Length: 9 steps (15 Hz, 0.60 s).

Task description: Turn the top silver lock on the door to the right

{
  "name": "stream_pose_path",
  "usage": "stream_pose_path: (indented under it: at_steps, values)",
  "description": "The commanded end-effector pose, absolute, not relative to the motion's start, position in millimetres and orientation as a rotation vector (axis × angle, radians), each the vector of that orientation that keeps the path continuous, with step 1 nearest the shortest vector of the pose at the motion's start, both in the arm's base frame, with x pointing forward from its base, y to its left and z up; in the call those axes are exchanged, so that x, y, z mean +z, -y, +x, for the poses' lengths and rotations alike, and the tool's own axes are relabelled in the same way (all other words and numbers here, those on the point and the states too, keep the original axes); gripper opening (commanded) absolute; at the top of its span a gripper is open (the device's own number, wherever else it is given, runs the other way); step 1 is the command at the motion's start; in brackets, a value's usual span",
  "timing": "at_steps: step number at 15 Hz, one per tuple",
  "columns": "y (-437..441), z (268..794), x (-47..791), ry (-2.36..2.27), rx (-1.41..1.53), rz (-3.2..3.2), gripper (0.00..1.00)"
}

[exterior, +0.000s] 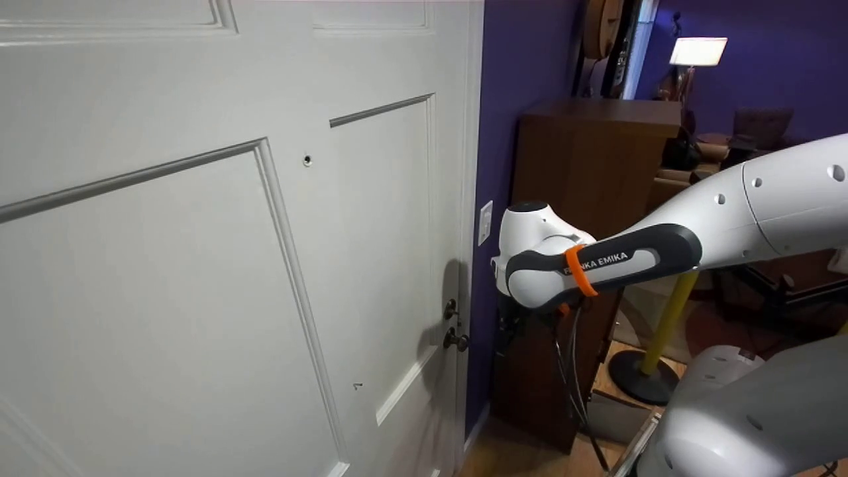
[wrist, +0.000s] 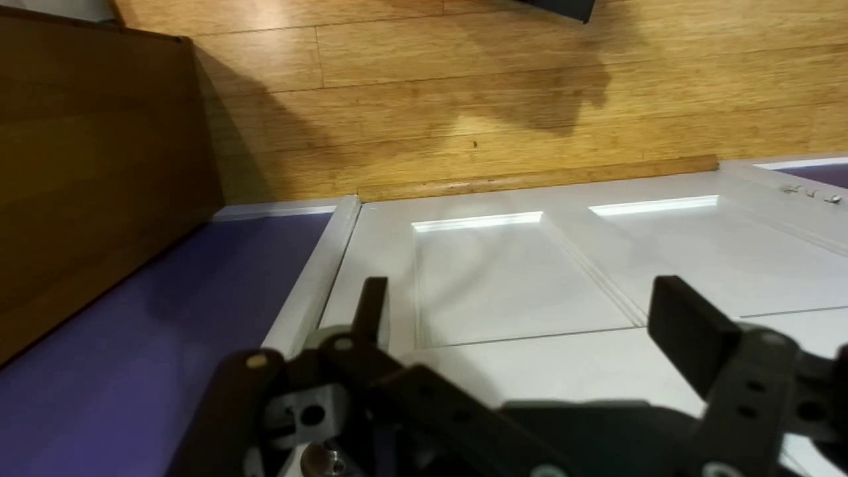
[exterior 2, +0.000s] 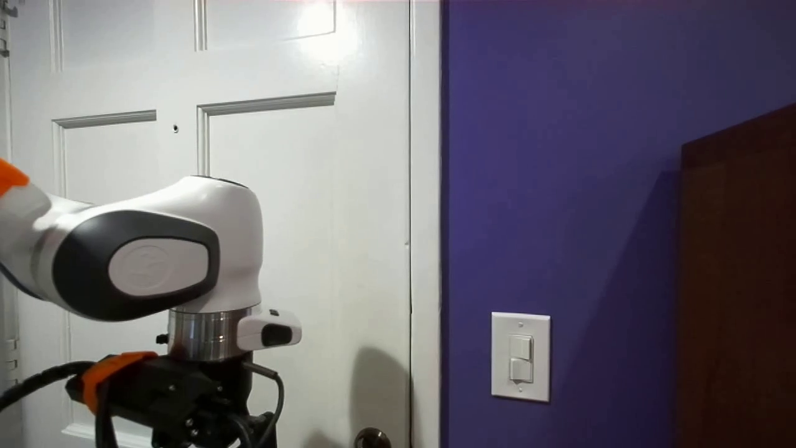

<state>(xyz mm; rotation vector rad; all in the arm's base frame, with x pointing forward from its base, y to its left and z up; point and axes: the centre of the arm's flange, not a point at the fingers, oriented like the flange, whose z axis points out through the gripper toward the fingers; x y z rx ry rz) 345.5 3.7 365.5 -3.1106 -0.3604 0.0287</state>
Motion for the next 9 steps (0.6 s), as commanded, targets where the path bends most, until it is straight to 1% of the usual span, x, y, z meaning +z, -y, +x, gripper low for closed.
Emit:
stream_pose_path:
  at_steps: [1, 5, 9]
  values:
    - [-6, 343, 370, 0.375, 0.006, -3.106, 1.0]
    - [-9, 355, 370, 0.363, -0.236, -3.235, 1.0]
    - [-5, 366, 366, 0.289, -0.329, -3.225, 1.0]
